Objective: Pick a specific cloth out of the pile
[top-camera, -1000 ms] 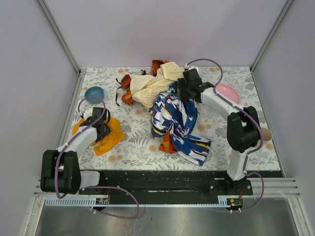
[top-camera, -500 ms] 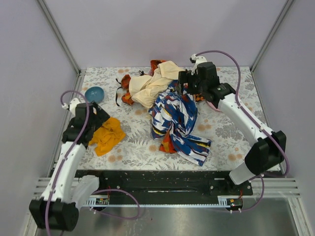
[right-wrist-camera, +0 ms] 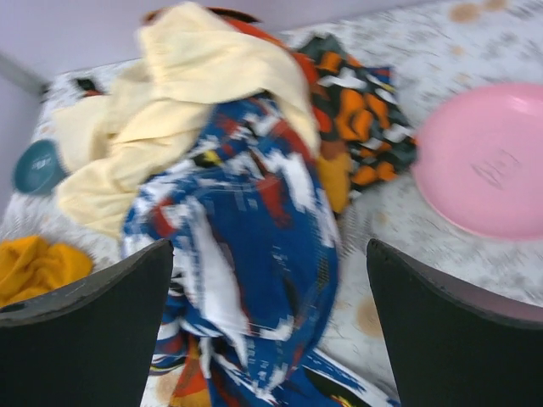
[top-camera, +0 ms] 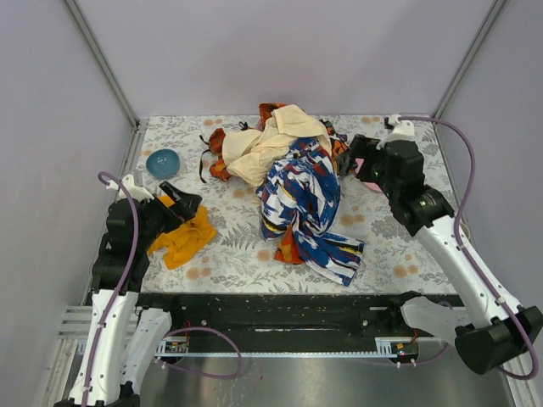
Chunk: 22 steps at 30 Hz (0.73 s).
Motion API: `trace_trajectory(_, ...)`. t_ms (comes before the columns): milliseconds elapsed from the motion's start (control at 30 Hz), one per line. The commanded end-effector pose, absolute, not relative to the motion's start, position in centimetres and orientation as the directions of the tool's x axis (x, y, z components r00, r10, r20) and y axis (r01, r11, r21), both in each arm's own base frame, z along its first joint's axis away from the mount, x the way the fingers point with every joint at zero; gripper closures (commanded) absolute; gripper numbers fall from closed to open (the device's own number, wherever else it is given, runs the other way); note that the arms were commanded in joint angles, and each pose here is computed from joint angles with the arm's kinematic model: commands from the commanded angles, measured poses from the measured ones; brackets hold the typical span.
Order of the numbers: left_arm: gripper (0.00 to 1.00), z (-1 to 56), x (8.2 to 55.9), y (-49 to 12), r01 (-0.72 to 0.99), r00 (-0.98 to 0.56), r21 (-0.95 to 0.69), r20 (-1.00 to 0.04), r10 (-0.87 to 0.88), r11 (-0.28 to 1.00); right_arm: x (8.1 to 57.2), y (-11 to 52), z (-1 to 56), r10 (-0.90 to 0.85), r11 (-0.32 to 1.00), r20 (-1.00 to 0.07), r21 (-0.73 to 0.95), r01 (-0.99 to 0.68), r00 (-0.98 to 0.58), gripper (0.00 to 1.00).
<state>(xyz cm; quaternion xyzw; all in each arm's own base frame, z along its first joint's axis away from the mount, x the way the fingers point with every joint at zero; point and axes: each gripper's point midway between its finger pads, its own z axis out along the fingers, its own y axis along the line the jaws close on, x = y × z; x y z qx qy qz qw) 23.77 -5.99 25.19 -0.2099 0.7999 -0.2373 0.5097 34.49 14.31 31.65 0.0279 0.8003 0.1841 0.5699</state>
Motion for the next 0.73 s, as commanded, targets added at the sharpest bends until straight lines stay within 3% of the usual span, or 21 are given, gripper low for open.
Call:
trace_trajectory(0,0.01,26.0,23.7,-9.1,0.113,-0.433,-0.627,-0.729,-0.530,0.771,33.7,8.1,27.4,0.382,0.924,-0.861,0.362,0.123,-0.334,0.01)
trace_trajectory(200,0.01,24.7,23.8,-9.2,0.100,-0.455,-0.632,-0.716,-0.530,0.768,29.3,2.6,21.2,0.423,0.872,-0.850,0.288,0.395,-0.315,0.01)
trace_trajectory(700,0.01,23.0,24.6,-8.5,0.032,-0.448,-0.634,-0.700,-0.556,0.773,25.3,0.6,19.9,0.449,0.850,-0.862,0.331,0.410,-0.234,0.00)
